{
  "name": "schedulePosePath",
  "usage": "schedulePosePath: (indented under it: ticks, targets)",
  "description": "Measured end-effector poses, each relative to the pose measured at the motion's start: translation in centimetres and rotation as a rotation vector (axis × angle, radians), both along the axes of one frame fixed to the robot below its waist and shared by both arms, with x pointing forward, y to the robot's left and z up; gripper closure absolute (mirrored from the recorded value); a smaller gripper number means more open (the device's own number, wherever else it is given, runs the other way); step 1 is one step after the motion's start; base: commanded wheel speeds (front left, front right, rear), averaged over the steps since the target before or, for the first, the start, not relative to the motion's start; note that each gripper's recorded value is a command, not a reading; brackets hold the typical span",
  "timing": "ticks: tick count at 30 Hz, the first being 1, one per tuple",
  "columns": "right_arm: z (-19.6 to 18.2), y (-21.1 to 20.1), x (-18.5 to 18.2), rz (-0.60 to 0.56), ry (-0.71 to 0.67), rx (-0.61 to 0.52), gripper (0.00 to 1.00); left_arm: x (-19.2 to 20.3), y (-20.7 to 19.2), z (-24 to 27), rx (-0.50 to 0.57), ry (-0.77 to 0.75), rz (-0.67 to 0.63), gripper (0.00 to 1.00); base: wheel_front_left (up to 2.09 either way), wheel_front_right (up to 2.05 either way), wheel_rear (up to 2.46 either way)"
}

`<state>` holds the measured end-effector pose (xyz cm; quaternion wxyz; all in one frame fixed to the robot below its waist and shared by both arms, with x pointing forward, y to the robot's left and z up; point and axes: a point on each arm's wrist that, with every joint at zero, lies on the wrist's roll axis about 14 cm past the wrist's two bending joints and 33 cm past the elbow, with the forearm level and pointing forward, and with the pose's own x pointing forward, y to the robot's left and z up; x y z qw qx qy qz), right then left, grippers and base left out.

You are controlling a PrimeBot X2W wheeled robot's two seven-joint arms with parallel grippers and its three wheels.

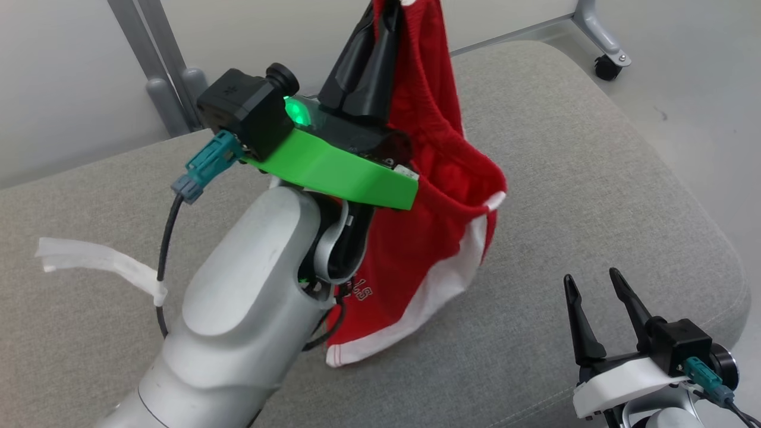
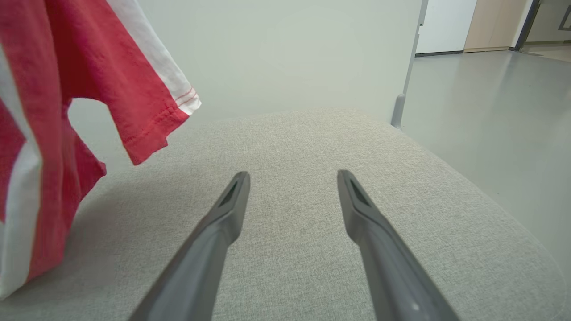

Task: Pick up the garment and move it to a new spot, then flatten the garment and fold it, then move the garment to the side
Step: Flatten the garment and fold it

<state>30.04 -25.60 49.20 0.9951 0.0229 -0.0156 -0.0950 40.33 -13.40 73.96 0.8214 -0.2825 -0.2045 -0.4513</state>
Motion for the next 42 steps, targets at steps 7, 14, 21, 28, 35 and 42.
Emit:
schedulePosePath:
  ticks: [7, 14, 21, 28, 35, 42]
  targets:
    - [-0.1, 0.3, 0.5, 0.008, 0.002, 0.009, 0.00, -1.5, 1.8, 3.7, -0.197, 0.147, -0.033, 1.00, 0.00, 0.00, 0.00]
    - [-0.7, 1.3, 1.3, 0.039, 0.017, 0.021, 0.00, 1.6, 5.6, 4.2, -0.304, 0.254, 0.087, 1.00, 0.00, 0.00, 0.00]
    - [-1.1, 1.2, 1.8, 0.038, 0.030, 0.026, 0.00, 8.8, 11.0, -7.1, -0.260, 0.550, 0.344, 1.00, 0.00, 0.00, 0.00]
    - [-1.7, 1.1, 2.0, 0.043, 0.051, 0.018, 0.00, 10.5, 21.6, -20.8, -0.106, 0.764, 0.729, 1.00, 0.00, 0.00, 0.00]
    - [-2.3, 2.2, 2.6, 0.082, 0.069, 0.020, 0.00, 6.3, 27.0, -31.2, 0.060, 0.988, 0.877, 1.00, 0.00, 0.00, 0.00]
    - [-2.4, 3.7, 3.6, 0.137, 0.072, 0.019, 0.00, 4.7, 27.4, -33.3, 0.174, 0.994, 0.867, 0.00, 0.00, 0.00, 0.00]
